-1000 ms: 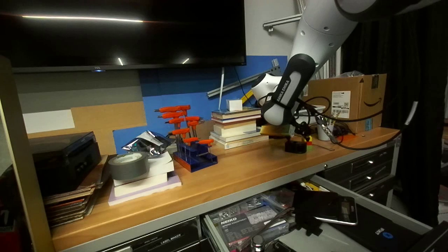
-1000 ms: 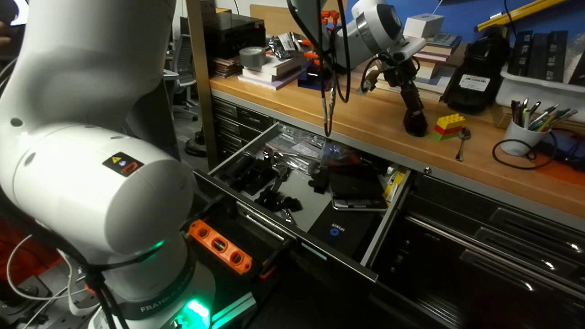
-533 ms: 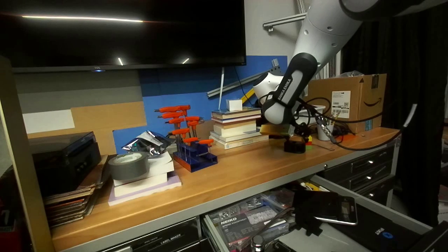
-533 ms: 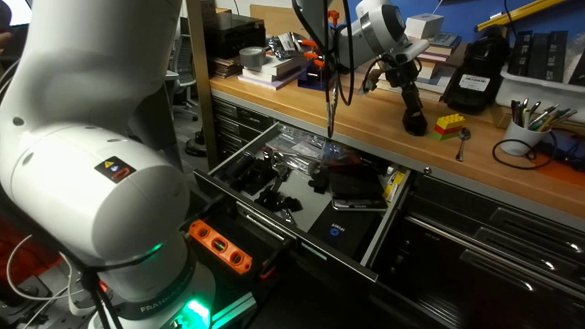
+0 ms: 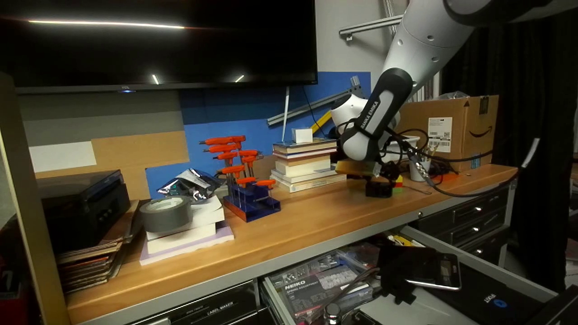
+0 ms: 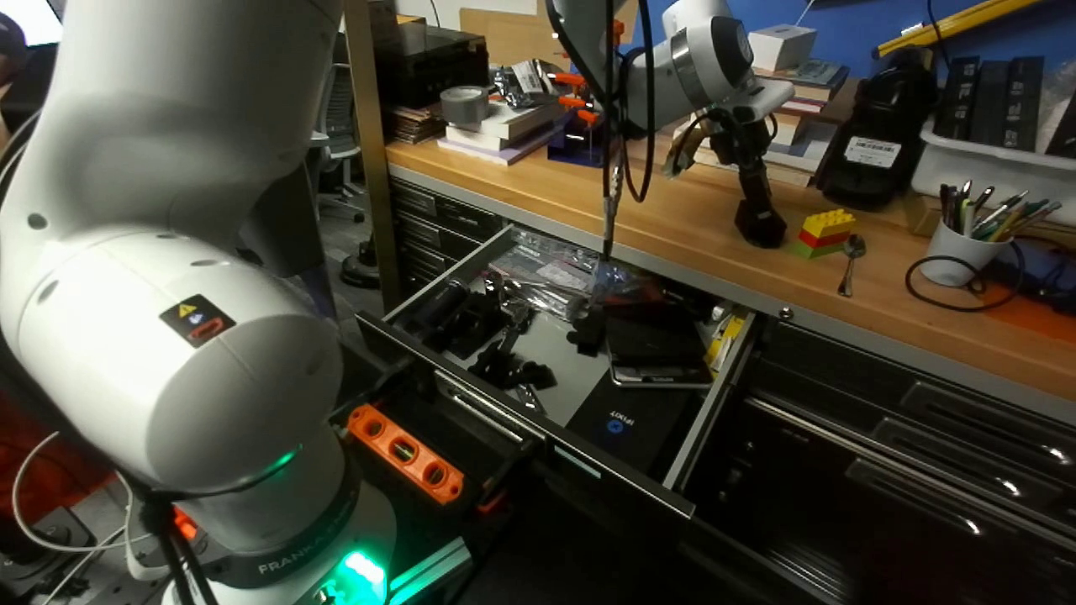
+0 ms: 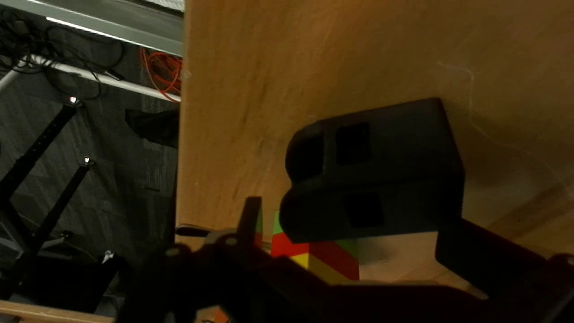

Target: Put the black objects in the drawer and close it

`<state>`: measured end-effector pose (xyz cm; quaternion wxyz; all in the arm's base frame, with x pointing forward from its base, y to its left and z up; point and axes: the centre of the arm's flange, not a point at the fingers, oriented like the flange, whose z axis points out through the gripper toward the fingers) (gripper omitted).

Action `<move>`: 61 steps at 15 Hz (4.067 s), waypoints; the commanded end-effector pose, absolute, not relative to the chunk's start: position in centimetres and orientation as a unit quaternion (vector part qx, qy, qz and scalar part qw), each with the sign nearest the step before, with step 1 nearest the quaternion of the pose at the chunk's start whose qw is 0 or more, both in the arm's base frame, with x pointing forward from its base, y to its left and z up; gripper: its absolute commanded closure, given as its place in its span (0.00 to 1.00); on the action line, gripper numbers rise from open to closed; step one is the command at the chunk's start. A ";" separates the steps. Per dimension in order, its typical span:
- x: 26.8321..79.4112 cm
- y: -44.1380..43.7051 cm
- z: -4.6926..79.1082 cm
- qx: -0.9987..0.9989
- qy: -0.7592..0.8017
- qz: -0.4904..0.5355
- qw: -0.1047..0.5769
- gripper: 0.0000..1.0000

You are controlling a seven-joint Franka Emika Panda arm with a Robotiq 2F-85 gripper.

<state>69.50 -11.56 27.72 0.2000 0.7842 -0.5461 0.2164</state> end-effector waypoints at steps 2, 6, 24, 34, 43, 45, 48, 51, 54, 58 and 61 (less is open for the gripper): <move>69.4 -11.7 27.1 0.803 -0.539 0.202 0.152 0.00; 69.3 -11.3 27.0 0.827 -0.523 0.183 0.093 0.00; 70.7 -10.4 26.5 0.842 -0.474 0.253 0.050 0.00; 71.0 -10.1 26.0 0.841 -0.438 0.301 0.098 0.25; 70.5 -9.4 25.9 0.842 -0.436 0.297 0.112 0.73; 69.2 -9.0 26.4 0.849 -0.433 0.281 0.111 0.73; 65.7 -8.0 27.1 0.861 -0.427 0.256 0.107 0.73; 61.0 -6.6 27.5 0.879 -0.415 0.215 0.098 0.73; 56.1 -4.7 27.2 0.908 -0.385 0.150 0.076 0.73; 50.7 -2.1 27.8 0.935 -0.340 0.097 0.042 0.73; 46.0 -0.9 27.2 0.951 -0.306 0.048 0.019 0.73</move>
